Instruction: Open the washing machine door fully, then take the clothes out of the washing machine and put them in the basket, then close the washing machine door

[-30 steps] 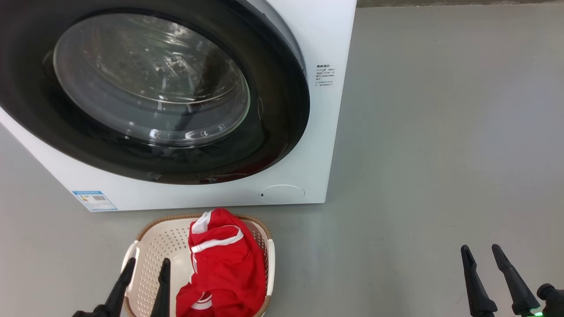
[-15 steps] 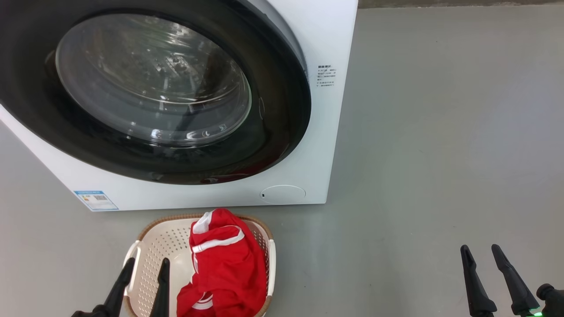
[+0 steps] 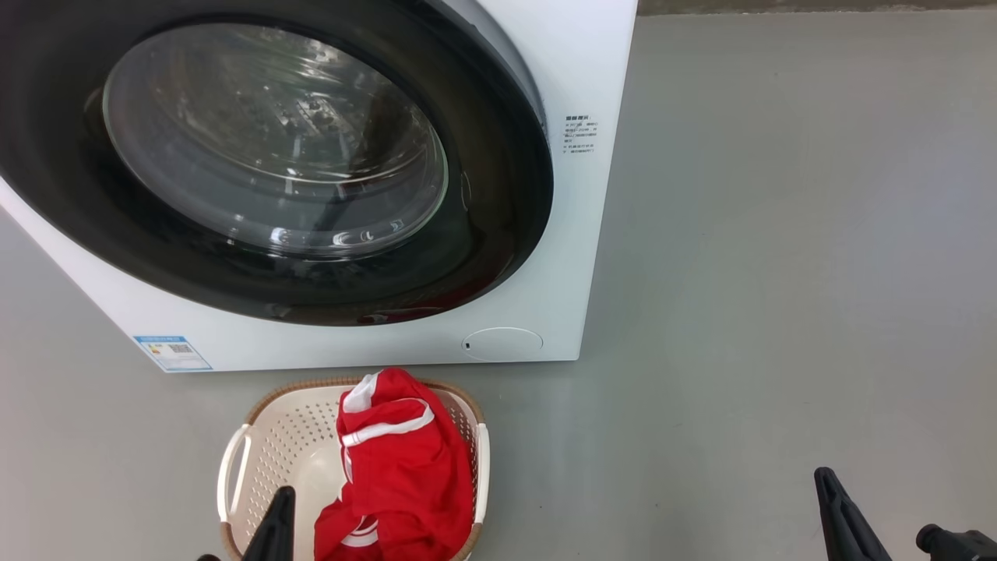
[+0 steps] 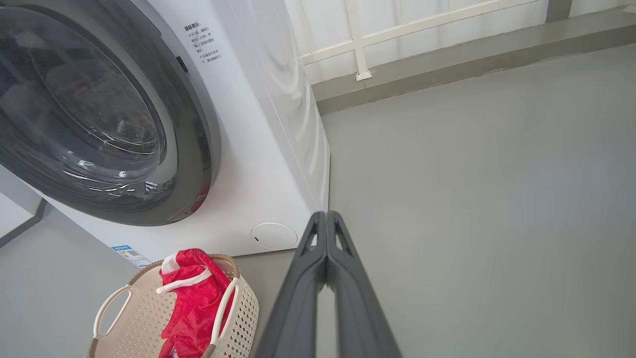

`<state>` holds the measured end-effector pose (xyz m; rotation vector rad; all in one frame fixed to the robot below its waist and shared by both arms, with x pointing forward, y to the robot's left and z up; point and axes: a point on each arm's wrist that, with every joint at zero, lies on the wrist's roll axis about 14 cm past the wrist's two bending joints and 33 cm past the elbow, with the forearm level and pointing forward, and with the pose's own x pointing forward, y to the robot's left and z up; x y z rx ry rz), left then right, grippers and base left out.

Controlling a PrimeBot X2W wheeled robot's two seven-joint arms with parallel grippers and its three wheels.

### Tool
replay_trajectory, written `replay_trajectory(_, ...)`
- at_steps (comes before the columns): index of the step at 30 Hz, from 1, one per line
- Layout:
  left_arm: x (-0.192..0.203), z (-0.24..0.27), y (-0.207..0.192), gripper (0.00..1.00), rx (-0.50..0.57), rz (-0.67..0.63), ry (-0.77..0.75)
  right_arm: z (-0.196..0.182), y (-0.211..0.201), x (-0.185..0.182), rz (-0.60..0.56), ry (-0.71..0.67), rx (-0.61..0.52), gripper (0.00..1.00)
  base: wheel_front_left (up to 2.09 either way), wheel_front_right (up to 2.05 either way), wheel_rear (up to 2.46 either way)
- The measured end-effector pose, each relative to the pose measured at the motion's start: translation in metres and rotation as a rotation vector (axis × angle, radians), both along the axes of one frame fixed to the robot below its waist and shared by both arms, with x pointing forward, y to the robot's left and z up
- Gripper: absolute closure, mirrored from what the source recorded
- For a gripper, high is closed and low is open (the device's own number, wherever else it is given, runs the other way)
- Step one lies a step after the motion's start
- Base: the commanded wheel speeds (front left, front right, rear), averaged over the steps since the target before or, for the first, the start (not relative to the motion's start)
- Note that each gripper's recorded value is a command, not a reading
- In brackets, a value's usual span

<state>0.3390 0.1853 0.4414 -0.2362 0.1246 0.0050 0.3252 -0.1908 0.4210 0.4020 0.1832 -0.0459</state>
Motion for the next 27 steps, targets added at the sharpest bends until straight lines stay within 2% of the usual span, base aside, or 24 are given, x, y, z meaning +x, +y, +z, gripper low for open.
replay_trajectory(27, 0.0006, -0.0043, 0.0033, 1.0, -0.27, 0.075, 0.036, 0.0001, -0.0053, 0.0033, -0.086, 0.019, 0.228, 1.0, 0.0, 0.0, 0.0)
